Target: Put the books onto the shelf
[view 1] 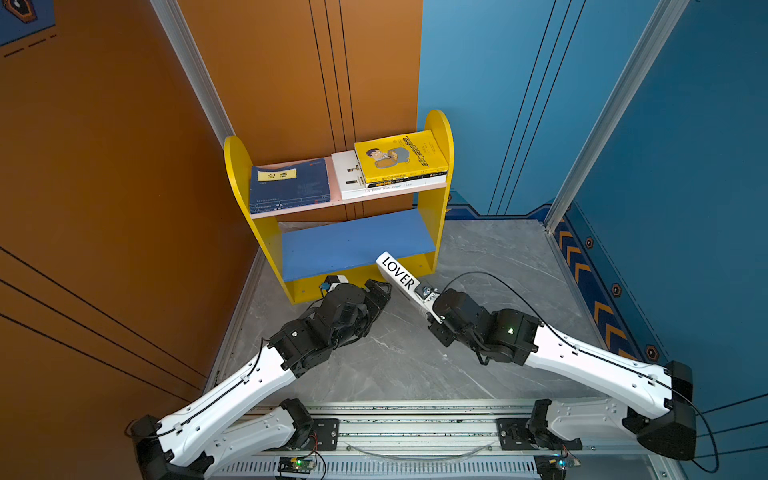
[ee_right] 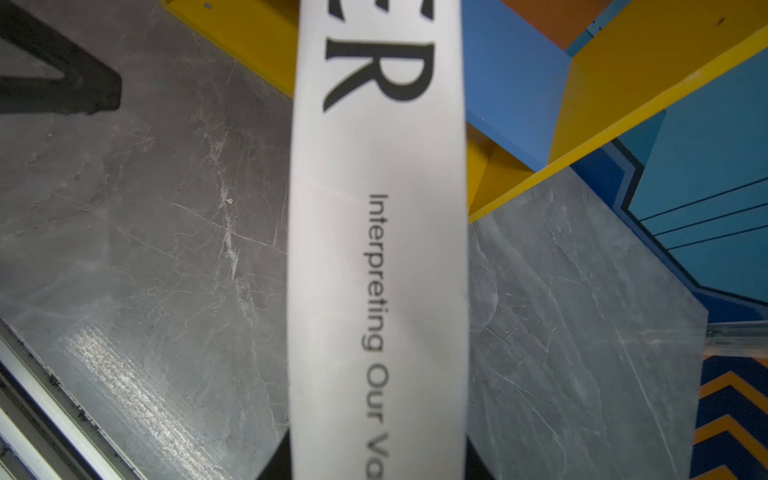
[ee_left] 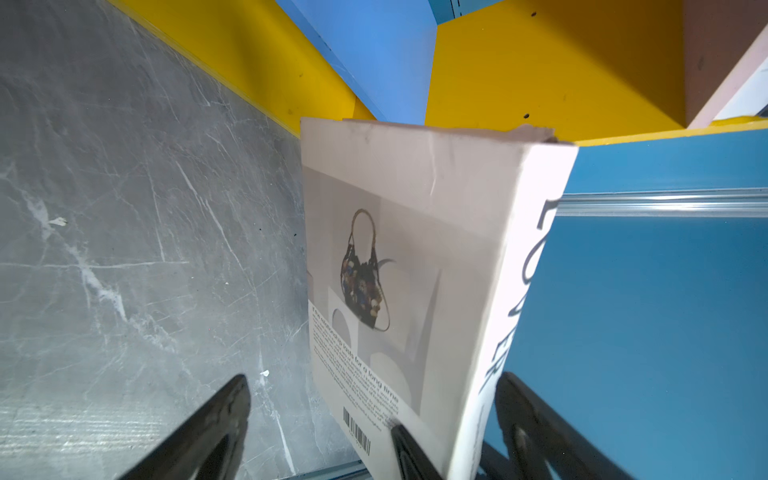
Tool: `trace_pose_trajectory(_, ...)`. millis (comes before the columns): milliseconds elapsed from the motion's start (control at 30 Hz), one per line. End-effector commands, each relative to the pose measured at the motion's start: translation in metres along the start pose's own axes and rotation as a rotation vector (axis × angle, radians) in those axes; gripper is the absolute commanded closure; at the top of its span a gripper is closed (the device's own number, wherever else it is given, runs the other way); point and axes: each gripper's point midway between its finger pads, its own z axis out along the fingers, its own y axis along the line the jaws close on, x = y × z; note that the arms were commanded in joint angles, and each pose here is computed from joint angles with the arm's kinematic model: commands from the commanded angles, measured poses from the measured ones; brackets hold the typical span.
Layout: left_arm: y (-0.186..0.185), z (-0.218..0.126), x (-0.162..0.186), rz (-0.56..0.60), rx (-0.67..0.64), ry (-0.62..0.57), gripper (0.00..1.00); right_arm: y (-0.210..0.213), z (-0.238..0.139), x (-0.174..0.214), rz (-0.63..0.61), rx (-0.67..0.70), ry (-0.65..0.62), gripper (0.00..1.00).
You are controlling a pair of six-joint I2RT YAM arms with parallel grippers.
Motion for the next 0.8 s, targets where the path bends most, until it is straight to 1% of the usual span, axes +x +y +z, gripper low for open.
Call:
trace_pose_trajectory(0,0.013,-0.002,-0.002,-0.033,-0.084,0.023,0.07,0.0,-0.004,-0.01,-0.11,0.087,-0.049,0.72)
trace_pose_trajectory(100,0.011,-0.001,-0.003,-0.062,-0.085,0.025,0.07,0.012,-0.005,-0.01,-0.175,0.097,-0.054,0.72)
trace_pose_trajectory(267,0.009,-0.003,-0.006,-0.068,-0.093,0.012,0.08,0.024,0.001,-0.003,-0.278,0.134,-0.025,0.71)
trace_pose_trajectory(333,0.014,-0.002,-0.006,-0.075,-0.113,0.009,0.08,0.029,0.001,-0.002,-0.319,0.147,-0.025,0.71)
trace_pose_trajectory(533,0.031,0.001,0.0,-0.109,-0.152,0.018,0.13,0.039,-0.005,-0.01,-0.36,0.172,-0.078,0.71)
trace_pose_trajectory(567,0.033,0.001,-0.001,-0.113,-0.154,0.012,0.18,0.04,-0.006,-0.012,-0.365,0.178,-0.088,0.71)
trace_pose_trajectory(700,0.039,0.0,-0.002,-0.125,-0.163,0.0,0.28,0.05,-0.006,-0.016,-0.402,0.191,-0.12,0.7)
trace_pose_trajectory(767,0.045,0.0,-0.001,-0.128,-0.183,0.003,0.31,0.057,-0.006,-0.015,-0.427,0.187,-0.127,0.69)
